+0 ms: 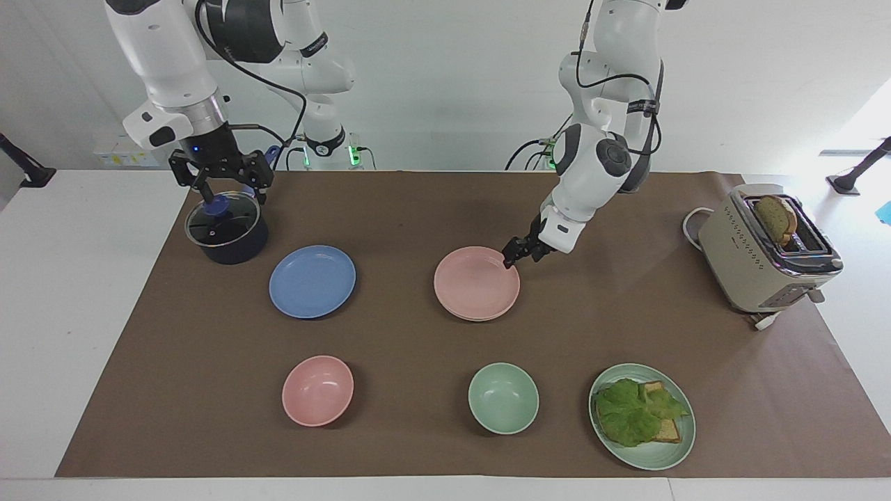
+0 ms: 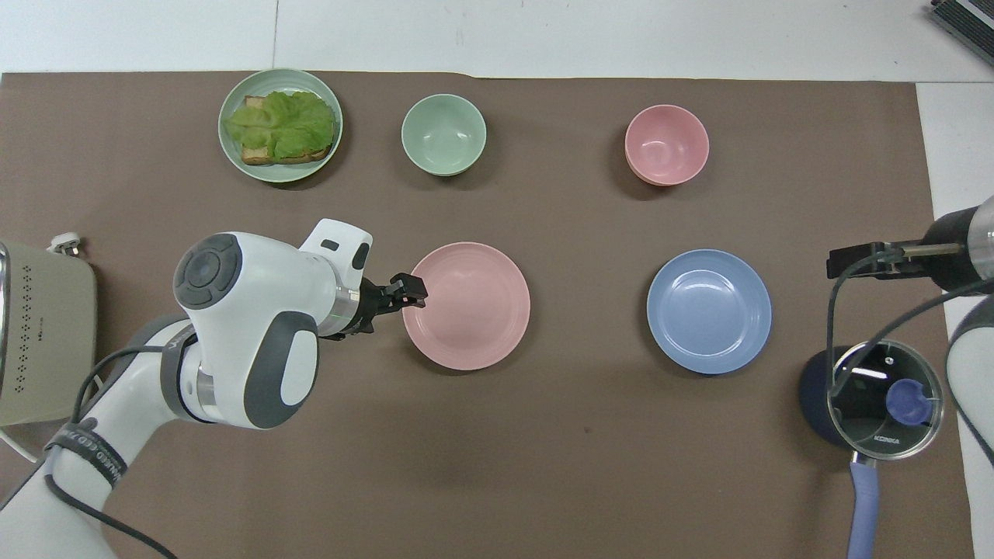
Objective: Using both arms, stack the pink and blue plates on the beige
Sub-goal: 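Carry the pink plate with the left gripper onto the beige plate, then retract the left gripper while the right gripper reaches the blue plate, then grasp the blue plate rim with the right gripper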
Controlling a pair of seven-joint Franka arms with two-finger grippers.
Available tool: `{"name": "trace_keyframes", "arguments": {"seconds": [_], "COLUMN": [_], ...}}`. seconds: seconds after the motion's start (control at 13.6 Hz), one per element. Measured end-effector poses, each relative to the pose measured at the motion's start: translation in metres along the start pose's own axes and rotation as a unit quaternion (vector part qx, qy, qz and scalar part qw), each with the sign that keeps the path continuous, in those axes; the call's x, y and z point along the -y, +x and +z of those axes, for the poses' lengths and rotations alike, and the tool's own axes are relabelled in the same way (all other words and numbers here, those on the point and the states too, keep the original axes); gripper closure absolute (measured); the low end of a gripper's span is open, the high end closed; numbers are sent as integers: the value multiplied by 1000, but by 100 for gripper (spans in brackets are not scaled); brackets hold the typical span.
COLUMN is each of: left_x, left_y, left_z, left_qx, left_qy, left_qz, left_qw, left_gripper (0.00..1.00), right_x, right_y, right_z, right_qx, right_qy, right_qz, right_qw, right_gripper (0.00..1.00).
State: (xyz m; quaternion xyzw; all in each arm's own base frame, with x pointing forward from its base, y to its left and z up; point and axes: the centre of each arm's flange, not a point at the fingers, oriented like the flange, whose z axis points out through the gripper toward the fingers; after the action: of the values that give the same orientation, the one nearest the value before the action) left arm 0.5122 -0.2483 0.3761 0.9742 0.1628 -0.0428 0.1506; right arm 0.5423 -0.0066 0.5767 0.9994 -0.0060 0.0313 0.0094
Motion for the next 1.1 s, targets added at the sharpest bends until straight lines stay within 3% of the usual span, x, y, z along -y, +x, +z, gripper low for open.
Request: {"name": "trace_keyframes", "arguments": {"seconds": [0.15, 0.51, 0.81, 1.1], "left_x": [15, 91, 105, 99], "left_y": [28, 88, 83, 60], "left_z": [-58, -214, -280, -315], "left_qx": [-6, -26, -18, -39], "left_qy": [34, 81, 124, 121], "left_qz": [15, 88, 154, 168], "left_qw": [999, 993, 980, 977], "left_gripper": [0, 0, 0, 0], "right_x": [2, 6, 10, 0], "right_y": [10, 24, 47, 37], "right_z": [14, 40, 121, 206], "right_qx": [-7, -5, 2, 14], "right_qy": [9, 14, 15, 14], "right_qz": [2, 2, -4, -65], "right_qw": [1000, 1000, 1000, 998], "right_gripper": [0, 0, 0, 0]}}
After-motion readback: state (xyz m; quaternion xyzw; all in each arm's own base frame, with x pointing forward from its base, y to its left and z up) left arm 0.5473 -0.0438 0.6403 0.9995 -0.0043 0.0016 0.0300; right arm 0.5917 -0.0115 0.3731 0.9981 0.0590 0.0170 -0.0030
